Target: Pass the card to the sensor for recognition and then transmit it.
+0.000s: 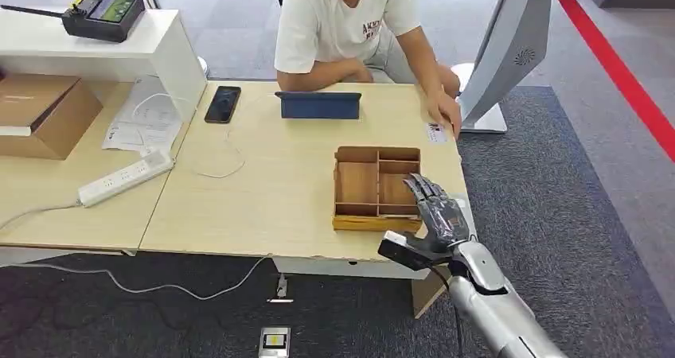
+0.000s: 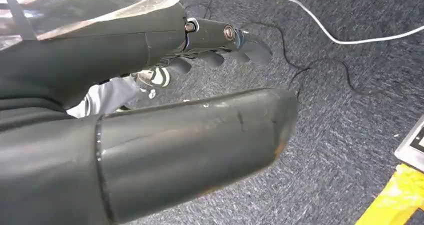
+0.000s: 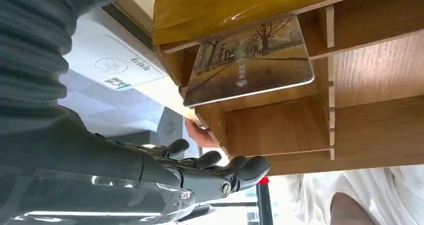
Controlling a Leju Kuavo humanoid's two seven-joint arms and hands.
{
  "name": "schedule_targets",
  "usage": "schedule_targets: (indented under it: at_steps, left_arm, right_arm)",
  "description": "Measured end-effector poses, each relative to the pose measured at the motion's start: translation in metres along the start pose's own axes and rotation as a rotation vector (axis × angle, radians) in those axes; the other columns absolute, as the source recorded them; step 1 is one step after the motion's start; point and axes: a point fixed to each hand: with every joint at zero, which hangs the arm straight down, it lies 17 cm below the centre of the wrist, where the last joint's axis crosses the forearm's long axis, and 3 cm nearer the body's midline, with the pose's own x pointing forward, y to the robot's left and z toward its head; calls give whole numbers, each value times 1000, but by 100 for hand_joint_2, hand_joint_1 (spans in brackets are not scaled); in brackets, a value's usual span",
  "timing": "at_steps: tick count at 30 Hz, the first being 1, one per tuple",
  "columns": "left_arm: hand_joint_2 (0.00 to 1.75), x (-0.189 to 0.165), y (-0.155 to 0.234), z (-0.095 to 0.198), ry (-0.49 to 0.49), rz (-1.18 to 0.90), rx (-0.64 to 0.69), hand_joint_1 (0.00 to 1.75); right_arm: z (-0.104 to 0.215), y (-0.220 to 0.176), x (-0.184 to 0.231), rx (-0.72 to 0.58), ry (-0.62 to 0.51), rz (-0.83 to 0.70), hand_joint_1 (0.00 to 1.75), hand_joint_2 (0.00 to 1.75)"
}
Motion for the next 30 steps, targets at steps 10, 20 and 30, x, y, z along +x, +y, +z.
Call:
schedule_targets:
  at_steps: [10, 20, 30]
  left_arm:
    - [0, 0, 0, 0, 1, 3, 0, 0]
    - [0, 0, 0, 0, 1, 6, -1, 0]
    - [0, 0, 0, 0, -2, -6, 0, 0]
  right_arm:
    - [-5, -3, 3, -6, 0, -6, 0, 175]
    - [-5, -5, 1, -10, 5, -8, 12, 175]
    - [-5, -4, 1, -6, 7, -16, 68, 175]
